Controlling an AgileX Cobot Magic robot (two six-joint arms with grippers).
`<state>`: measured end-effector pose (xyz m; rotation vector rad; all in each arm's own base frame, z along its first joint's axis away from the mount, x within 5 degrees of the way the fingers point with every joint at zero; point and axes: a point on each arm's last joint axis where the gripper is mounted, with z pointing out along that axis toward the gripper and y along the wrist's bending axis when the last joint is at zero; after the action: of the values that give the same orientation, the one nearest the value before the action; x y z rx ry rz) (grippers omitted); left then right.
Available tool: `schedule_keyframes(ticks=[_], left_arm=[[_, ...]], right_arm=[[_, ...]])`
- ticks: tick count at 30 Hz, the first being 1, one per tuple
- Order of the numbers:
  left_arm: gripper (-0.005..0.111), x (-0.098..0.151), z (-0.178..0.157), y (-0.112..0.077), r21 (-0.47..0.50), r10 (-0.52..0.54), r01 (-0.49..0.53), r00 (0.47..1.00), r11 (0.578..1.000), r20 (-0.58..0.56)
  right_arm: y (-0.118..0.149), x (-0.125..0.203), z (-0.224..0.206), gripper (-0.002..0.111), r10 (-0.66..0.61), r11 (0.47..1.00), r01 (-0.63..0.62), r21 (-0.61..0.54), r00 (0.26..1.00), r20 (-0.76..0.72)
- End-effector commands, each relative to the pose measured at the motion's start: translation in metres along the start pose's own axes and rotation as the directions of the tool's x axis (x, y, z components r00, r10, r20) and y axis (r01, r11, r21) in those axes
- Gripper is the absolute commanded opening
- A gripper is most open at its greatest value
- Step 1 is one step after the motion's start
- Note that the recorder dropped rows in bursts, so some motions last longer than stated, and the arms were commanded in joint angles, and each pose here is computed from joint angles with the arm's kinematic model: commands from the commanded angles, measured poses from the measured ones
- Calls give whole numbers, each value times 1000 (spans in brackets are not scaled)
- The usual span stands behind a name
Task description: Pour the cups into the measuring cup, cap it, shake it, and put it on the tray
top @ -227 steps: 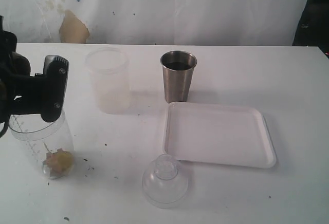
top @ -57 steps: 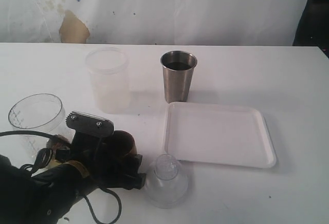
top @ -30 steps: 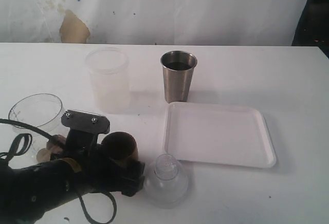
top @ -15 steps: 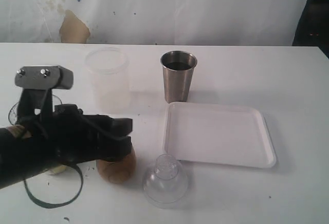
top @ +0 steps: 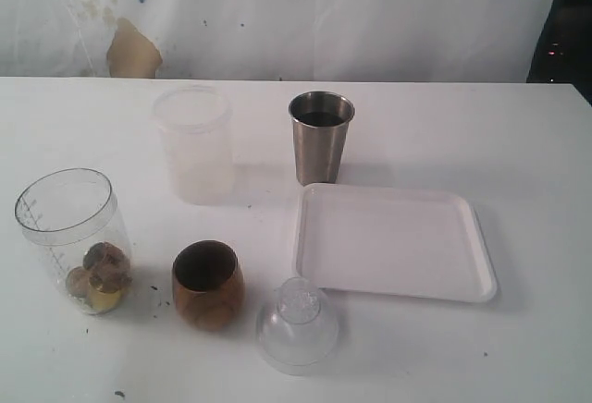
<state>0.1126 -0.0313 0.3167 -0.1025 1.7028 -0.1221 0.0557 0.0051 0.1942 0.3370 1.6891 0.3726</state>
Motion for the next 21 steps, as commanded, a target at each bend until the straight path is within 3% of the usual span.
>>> schedule_keyframes(ticks=[1, 3, 6, 10, 15, 17, 18, 20, 21], left_arm=[[0, -11, -20, 22, 41, -135, 132, 988, 990, 76], [0, -15, -28, 23, 123, -179, 166, 979, 978, 100], [0, -19, -37, 12, 324, -206, 162, 972, 932, 108], [0, -20, -48, -12, 578, -207, 125, 975, 806, 77], [0, -13, -52, -44, 763, -138, 89, 990, 640, 0], [0, -7, -54, -61, 837, -89, 93, 995, 539, -53], [0, -1, -55, -73, 878, -44, 97, 995, 469, -86], [0, 11, -62, -92, 956, 75, 89, 991, 281, -114], [0, 20, -63, -100, 975, 167, 77, 980, 209, -113]], right_arm=[[-1, 0, 0, 0, -1, 1000, 1, 2, 1000, 12], [-1, 0, 0, 0, -1, 1000, 1, 2, 1000, 12], [-1, 0, 0, 0, -1, 1000, 1, 2, 1000, 12], [-1, 0, 0, 0, -1, 1000, 1, 2, 1000, 12], [-1, 0, 0, 0, -1, 1000, 1, 2, 1000, 12], [-1, 0, 0, 0, -1, 1000, 1, 2, 1000, 12], [-1, 0, 0, 0, -1, 1000, 1, 2, 1000, 12], [-1, 0, 0, 0, -1, 1000, 1, 2, 1000, 12], [-1, 0, 0, 0, -1, 1000, 1, 2, 1000, 12]])
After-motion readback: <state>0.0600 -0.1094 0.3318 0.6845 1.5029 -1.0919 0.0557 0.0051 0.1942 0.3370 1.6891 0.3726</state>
